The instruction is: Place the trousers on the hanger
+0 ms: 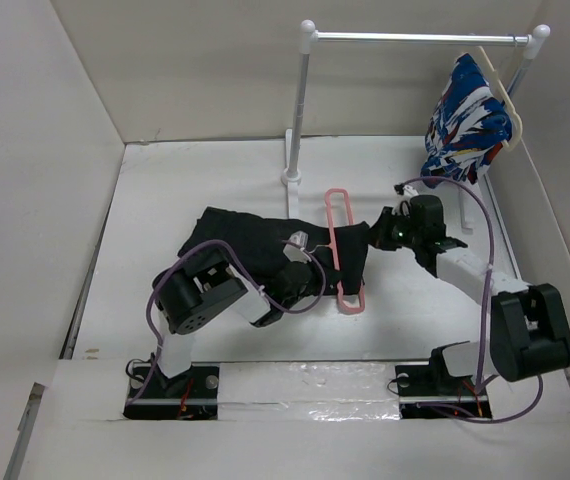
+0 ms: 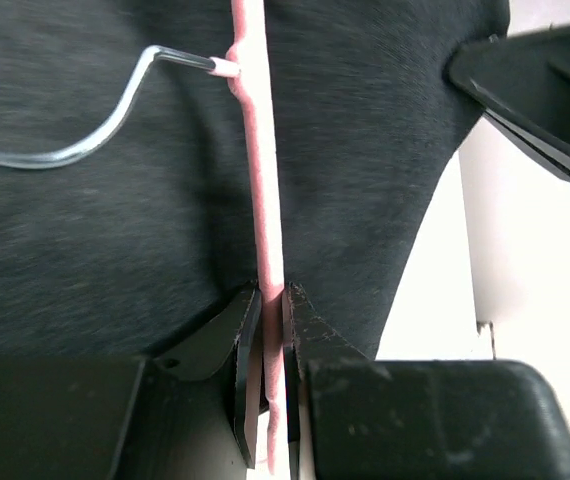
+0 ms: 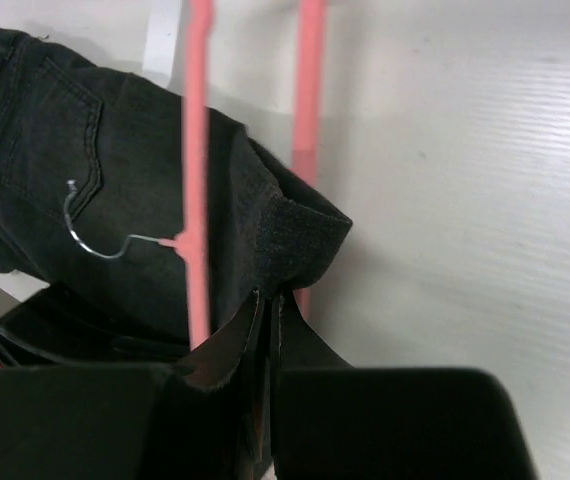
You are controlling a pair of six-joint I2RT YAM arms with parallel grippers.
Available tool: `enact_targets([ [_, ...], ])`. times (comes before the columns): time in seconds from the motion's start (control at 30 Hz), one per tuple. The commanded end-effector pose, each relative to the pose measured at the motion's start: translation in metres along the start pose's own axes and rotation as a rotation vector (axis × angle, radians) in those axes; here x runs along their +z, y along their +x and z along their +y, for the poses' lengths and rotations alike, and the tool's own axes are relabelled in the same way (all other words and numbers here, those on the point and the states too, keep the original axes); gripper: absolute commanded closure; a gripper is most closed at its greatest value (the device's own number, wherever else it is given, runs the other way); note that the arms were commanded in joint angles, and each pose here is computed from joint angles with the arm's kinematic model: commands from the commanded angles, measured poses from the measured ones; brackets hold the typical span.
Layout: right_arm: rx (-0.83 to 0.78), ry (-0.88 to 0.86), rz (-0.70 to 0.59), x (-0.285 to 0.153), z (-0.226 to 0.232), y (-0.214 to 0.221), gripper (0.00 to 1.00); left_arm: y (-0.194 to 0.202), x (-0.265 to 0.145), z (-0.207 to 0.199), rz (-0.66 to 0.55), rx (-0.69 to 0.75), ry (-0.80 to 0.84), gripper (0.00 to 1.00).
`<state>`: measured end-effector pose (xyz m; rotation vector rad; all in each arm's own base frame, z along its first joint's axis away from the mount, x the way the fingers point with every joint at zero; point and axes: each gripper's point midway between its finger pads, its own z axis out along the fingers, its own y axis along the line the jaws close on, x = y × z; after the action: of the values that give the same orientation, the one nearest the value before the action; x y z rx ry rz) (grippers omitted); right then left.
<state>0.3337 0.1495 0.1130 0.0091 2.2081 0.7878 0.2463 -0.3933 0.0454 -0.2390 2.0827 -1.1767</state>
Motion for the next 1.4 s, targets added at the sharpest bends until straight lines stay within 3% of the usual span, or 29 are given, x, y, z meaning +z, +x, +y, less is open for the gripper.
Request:
enact_targets([
  [0.0, -0.077, -0.09, -0.12, 0.013, 0.038, -0.038, 1.0, 0.032, 0.001, 0.042, 0.093, 0.084, -0.145, 1.0],
  [0.2, -0.07, -0.197, -0.136, 0.006, 0.066, -0.055, 1.0, 0.046, 0.023, 0.049, 0.123, 0.052, -0.164, 1.0],
  [0.33, -0.117, -0.205, -0.221, -0.022, 0.088, -0.098, 1.0, 0.052, 0.036, 0.042, 0.141, 0.064, -0.173, 1.0],
  [0.67, -0.089, -0.196, -0.27, -0.046, 0.078, -0.117, 1.0, 0.036, 0.024, 0.068, 0.059, 0.116, -0.329, 1.0],
  [0.77, -0.082, -0.046, -0.259, -0.054, 0.034, -0.117, 1.0, 0.011, -0.004, 0.09, -0.004, 0.107, -0.374, 1.0],
  [1.03, 0.01, 0.073, -0.312, -0.076, -0.044, -0.102, 1.0, -0.009, -0.064, 0.139, -0.056, 0.15, -0.514, 1.0],
  [1.37, 0.074, 0.193, -0.331, -0.083, -0.087, -0.093, 1.0, -0.061, -0.1, 0.121, -0.217, 0.185, -0.55, 1.0],
])
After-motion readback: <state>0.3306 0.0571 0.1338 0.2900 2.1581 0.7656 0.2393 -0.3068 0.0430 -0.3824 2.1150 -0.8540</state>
